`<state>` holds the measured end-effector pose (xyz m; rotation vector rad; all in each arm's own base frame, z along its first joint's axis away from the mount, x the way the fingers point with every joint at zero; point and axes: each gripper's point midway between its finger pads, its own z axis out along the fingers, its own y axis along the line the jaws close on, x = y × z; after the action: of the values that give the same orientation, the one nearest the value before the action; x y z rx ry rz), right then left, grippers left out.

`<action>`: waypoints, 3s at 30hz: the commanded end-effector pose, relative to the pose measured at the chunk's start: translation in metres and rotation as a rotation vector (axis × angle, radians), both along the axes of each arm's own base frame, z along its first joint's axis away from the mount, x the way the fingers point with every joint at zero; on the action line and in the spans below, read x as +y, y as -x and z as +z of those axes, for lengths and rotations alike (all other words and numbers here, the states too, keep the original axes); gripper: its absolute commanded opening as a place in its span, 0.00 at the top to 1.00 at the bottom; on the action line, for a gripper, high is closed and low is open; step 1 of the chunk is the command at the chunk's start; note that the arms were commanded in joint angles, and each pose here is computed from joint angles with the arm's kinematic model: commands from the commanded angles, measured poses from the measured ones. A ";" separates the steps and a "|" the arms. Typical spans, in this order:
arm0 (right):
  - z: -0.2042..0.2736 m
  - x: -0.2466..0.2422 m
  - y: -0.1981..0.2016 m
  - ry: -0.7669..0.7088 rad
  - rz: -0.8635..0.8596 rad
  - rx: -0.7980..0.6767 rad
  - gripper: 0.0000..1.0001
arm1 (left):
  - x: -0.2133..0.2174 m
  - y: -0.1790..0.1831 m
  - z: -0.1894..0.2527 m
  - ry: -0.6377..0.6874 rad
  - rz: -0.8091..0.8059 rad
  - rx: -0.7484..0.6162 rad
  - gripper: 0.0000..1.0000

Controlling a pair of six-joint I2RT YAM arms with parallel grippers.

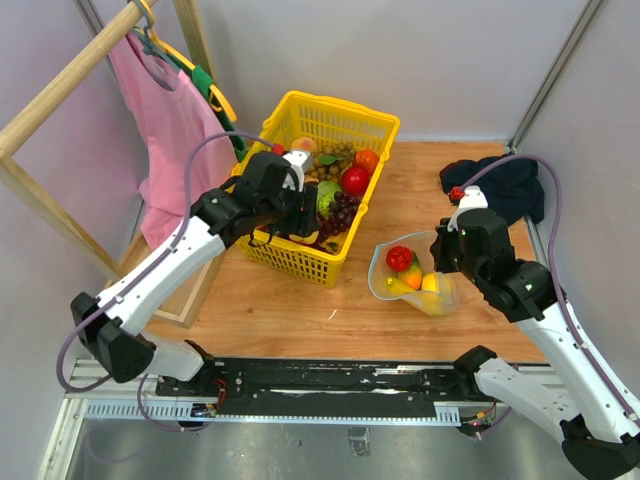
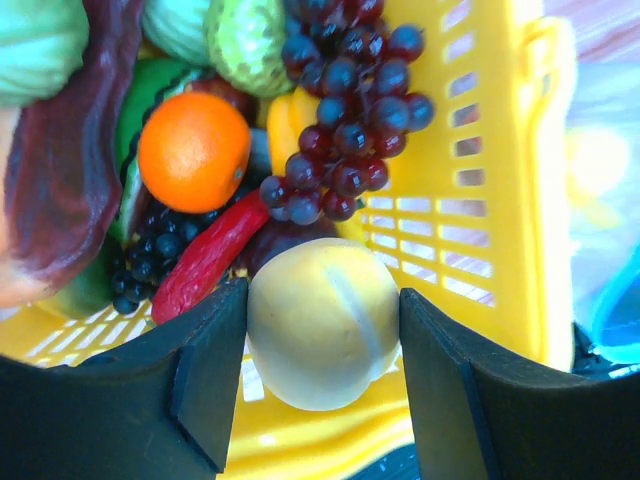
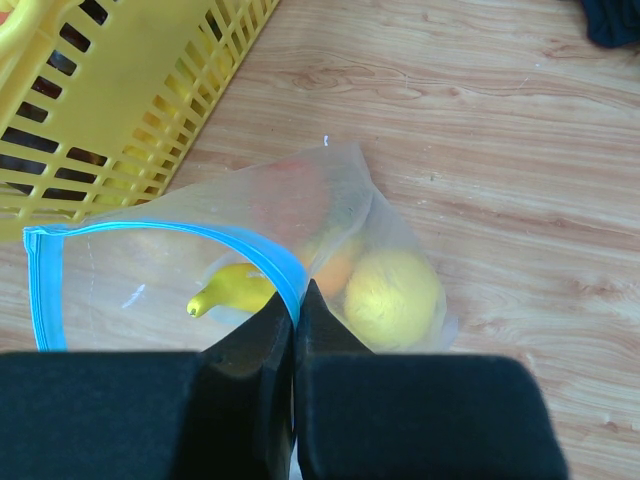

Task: Place the food in the zip-top bag and seal the zipper
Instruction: Pick up the fake fruit from the bin, then place the fake fruit in the zipper food storage bag, then pick up the fake fruit from the bin.

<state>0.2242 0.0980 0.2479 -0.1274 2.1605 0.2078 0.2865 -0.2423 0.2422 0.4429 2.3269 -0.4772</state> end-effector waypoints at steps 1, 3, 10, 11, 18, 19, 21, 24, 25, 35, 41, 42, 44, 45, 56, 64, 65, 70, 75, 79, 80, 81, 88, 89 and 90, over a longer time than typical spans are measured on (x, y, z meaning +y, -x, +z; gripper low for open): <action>0.005 -0.005 -0.004 -0.015 -0.035 -0.027 0.99 | -0.013 0.005 0.062 0.167 -0.059 -0.176 0.71; 0.006 -0.004 -0.004 -0.019 -0.036 -0.031 0.99 | -0.021 0.012 0.075 0.214 -0.100 -0.214 0.71; 0.009 -0.003 -0.004 -0.028 -0.031 -0.034 0.99 | -0.063 0.044 0.100 0.320 -0.259 -0.310 0.70; 0.009 -0.003 -0.003 -0.030 -0.030 -0.035 0.99 | -0.069 0.048 0.101 0.330 -0.282 -0.320 0.70; 0.010 -0.001 -0.002 -0.038 -0.024 -0.034 0.99 | -0.110 0.074 0.102 0.368 -0.406 -0.369 0.71; 0.011 -0.001 -0.002 -0.041 -0.023 -0.037 0.99 | -0.116 0.078 0.101 0.374 -0.426 -0.372 0.71; 0.010 0.000 -0.002 -0.043 -0.020 -0.034 1.00 | -0.129 0.085 0.097 0.380 -0.460 -0.381 0.71; 0.010 0.001 -0.002 -0.049 -0.013 -0.033 0.99 | -0.148 0.091 0.089 0.378 -0.500 -0.392 0.72; 0.010 0.002 -0.002 -0.051 -0.011 -0.032 0.99 | -0.155 0.093 0.085 0.377 -0.511 -0.394 0.72; 0.013 0.003 0.000 -0.060 -0.001 -0.040 1.00 | -0.201 0.094 0.049 0.356 -0.568 -0.403 0.70; 0.014 0.005 0.000 -0.065 0.013 -0.042 0.99 | -0.217 0.079 0.028 0.323 -0.528 -0.394 0.66; 0.014 0.005 0.000 -0.066 0.015 -0.044 0.99 | -0.220 0.077 0.026 0.325 -0.524 -0.392 0.65; 0.014 0.005 0.000 -0.067 0.016 -0.046 0.99 | -0.225 0.075 0.022 0.334 -0.514 -0.384 0.61; 0.014 0.006 0.001 -0.069 0.017 -0.048 0.99 | -0.228 0.074 0.019 0.336 -0.513 -0.381 0.59; 0.010 0.006 0.001 -0.068 0.016 -0.042 0.99 | -0.230 0.073 0.006 0.320 -0.502 -0.348 0.27; 0.011 0.005 0.001 -0.069 0.013 -0.045 0.99 | -0.221 0.077 0.014 0.318 -0.504 -0.345 0.22; 0.011 0.005 0.001 -0.069 0.013 -0.045 0.99 | -0.219 0.078 0.015 0.316 -0.504 -0.343 0.22; 0.010 0.004 0.000 -0.067 0.007 -0.044 0.99 | -0.202 0.081 0.027 0.299 -0.481 -0.350 0.22; 0.011 0.004 0.000 -0.068 0.007 -0.045 0.99 | -0.174 0.077 0.049 0.273 -0.409 -0.395 0.20; 0.012 0.002 0.001 -0.063 -0.001 -0.046 0.99 | -0.145 0.072 0.066 0.241 -0.329 -0.433 0.17; 0.012 0.001 0.001 -0.061 -0.002 -0.047 0.99 | -0.137 0.069 0.069 0.227 -0.301 -0.443 0.16; 0.011 0.001 0.002 -0.059 -0.003 -0.047 0.99 | -0.129 0.066 0.071 0.208 -0.273 -0.453 0.15; 0.011 0.002 0.001 -0.059 -0.003 -0.044 0.99 | -0.075 0.041 0.076 0.122 -0.121 -0.461 0.13; 0.012 0.002 0.001 -0.061 -0.003 -0.045 0.99 | -0.067 0.037 0.073 0.106 -0.103 -0.453 0.12; 0.012 0.002 0.001 -0.062 -0.003 -0.046 1.00 | -0.060 0.033 0.072 0.095 -0.084 -0.447 0.12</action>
<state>0.2196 0.1029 0.2524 -0.1291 2.1394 0.2656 0.2352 -0.3390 0.3216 0.6179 1.7933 -0.6004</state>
